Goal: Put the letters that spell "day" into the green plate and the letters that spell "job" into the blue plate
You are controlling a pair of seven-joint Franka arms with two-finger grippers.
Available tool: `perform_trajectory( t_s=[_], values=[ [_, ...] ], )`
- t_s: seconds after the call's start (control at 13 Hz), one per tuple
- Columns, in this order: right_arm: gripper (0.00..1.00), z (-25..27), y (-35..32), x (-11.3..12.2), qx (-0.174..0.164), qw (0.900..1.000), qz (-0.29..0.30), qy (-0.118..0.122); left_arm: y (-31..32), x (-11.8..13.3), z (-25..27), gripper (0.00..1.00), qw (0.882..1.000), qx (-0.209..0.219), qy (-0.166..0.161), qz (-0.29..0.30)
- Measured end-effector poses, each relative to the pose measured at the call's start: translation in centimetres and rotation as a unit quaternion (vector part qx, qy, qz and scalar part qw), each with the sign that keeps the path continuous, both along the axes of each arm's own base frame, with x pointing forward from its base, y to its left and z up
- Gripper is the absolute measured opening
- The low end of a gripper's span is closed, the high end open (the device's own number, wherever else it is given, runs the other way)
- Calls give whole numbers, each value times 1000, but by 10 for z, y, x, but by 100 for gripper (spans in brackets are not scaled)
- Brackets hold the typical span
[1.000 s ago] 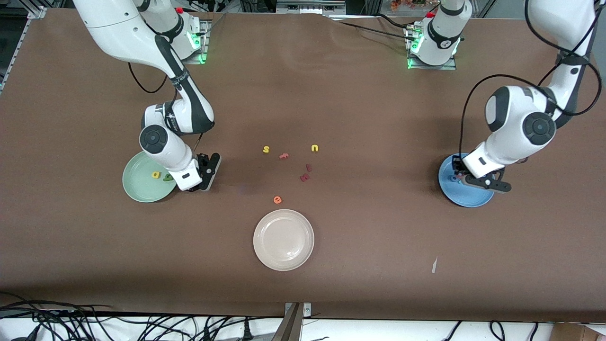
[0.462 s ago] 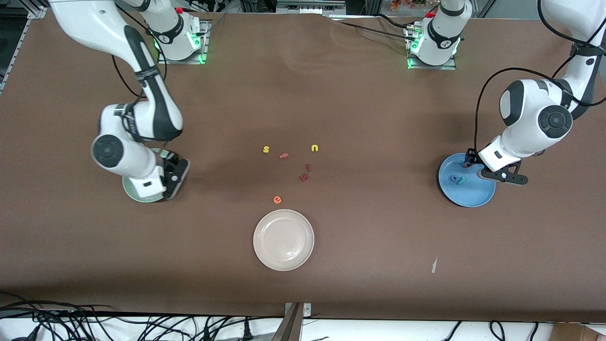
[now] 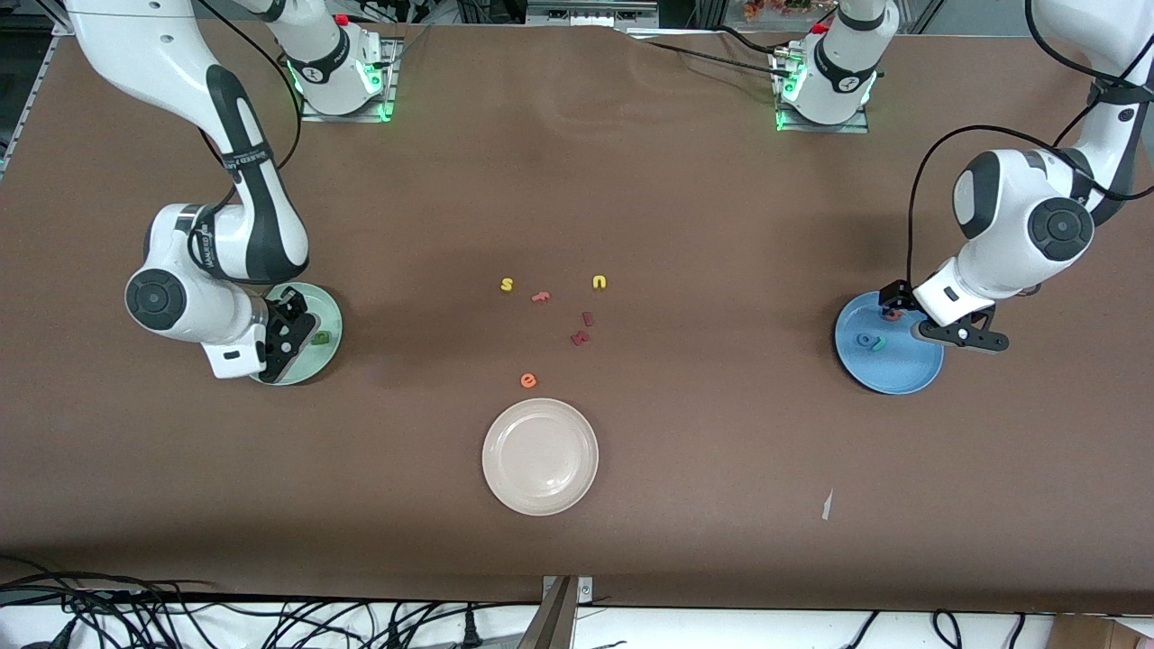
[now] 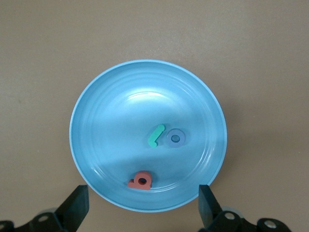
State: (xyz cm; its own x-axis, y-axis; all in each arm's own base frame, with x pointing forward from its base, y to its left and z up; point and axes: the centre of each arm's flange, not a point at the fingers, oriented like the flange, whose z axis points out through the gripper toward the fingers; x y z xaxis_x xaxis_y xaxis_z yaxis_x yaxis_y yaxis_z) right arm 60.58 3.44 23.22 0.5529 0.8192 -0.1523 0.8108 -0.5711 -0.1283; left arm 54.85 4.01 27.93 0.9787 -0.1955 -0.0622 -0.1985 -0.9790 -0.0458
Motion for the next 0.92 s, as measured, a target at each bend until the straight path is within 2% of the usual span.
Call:
perform_trajectory(
  t_s=[0.15,0.31,0.46,0.62,0.92],
  values=[
    [76,9,3,0,-4,999,-37,6,0,7,20,100,1000,2,-25,-1],
    [99,27,5,1,-9,997,-77,11,-1,12,70,100,999,9,-53,-1],
    [100,54,8,6,-13,993,-113,20,-10,10,132,100,998,18,-56,-5],
    [100,85,14,15,-19,989,-147,29,-28,2,203,100,999,24,-41,-10],
    [100,128,31,24,-42,970,-235,37,-50,-15,316,100,999,11,-30,-7]
  ],
)
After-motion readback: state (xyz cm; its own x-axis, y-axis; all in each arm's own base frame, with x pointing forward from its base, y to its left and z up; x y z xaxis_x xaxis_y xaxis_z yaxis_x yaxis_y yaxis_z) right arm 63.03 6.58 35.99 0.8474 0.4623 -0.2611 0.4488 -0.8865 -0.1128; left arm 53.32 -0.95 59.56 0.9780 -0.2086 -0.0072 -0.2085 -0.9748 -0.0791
